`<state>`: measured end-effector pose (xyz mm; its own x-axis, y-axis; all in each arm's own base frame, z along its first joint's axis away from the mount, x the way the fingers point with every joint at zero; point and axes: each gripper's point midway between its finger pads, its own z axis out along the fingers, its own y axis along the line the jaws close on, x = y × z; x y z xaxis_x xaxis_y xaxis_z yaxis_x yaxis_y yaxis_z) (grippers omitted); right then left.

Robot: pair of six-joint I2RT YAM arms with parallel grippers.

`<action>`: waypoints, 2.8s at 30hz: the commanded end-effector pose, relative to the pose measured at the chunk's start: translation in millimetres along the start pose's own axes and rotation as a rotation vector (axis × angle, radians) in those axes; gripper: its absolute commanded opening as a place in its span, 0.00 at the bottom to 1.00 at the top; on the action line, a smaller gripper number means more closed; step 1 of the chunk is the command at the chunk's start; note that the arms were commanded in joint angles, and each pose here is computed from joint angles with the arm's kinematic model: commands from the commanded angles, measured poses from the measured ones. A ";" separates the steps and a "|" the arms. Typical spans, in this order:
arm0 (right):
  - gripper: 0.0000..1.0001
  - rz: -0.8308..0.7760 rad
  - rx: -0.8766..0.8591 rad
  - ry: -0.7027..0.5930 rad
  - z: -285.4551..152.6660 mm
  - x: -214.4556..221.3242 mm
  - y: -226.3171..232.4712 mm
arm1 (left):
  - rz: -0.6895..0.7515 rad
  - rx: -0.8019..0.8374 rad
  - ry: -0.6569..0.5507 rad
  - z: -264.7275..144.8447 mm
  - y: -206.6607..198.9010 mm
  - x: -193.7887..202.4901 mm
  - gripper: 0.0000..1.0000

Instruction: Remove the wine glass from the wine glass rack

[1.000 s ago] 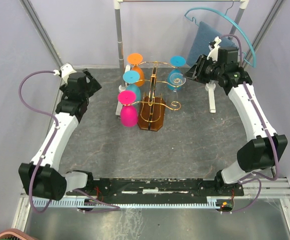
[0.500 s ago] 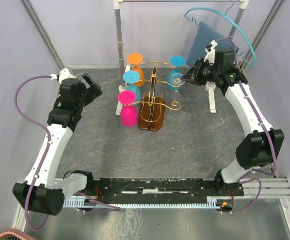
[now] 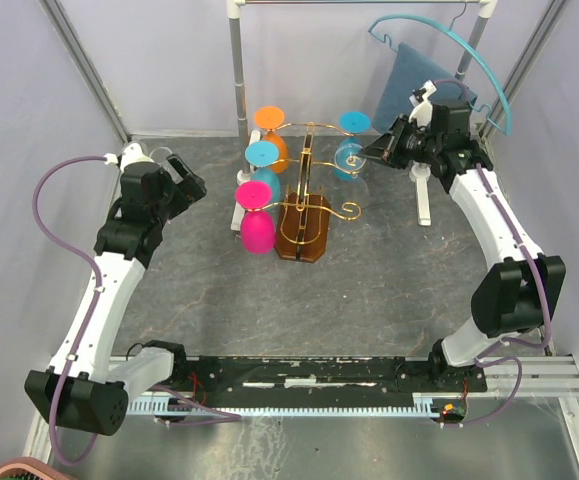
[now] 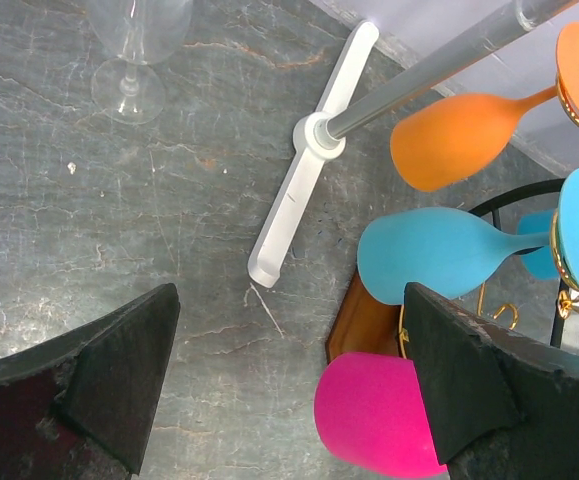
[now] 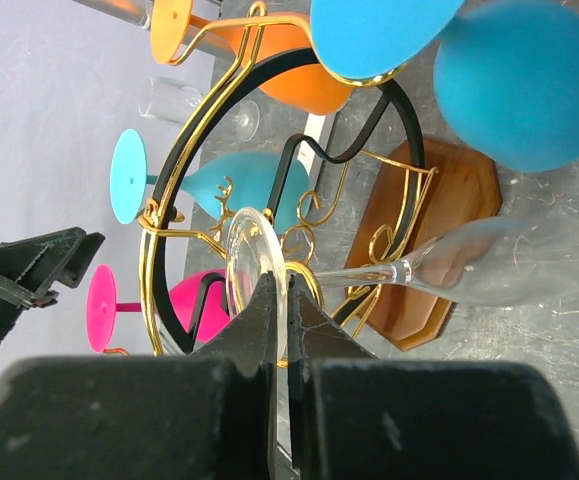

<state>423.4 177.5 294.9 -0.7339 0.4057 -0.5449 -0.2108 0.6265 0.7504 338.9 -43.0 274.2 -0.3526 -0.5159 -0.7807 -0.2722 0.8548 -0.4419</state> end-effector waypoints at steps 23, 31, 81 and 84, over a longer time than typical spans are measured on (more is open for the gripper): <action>0.00 0.116 -0.237 -0.091 -62.6 -23.0 33.6 | -0.064 0.066 -0.006 -10.4 -11.4 -1.1 0.99; 0.00 0.110 -0.262 -0.024 -37.3 -9.5 50.8 | -0.058 0.071 -0.023 -16.2 -11.0 -4.8 0.99; 0.01 -1.076 -0.702 -0.301 -191.7 36.8 258.9 | -0.124 0.580 0.130 -99.0 -140.2 -63.5 0.99; 0.01 -1.185 -0.785 -0.292 -189.2 61.4 264.3 | -0.196 0.713 0.208 -115.2 -164.3 -62.3 0.99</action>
<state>215.0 224.1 537.2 0.0437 0.1346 -0.9899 -0.9481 0.3178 0.0013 321.3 -121.3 407.8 -0.4390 -0.5781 -0.6878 0.1258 0.7184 -0.6841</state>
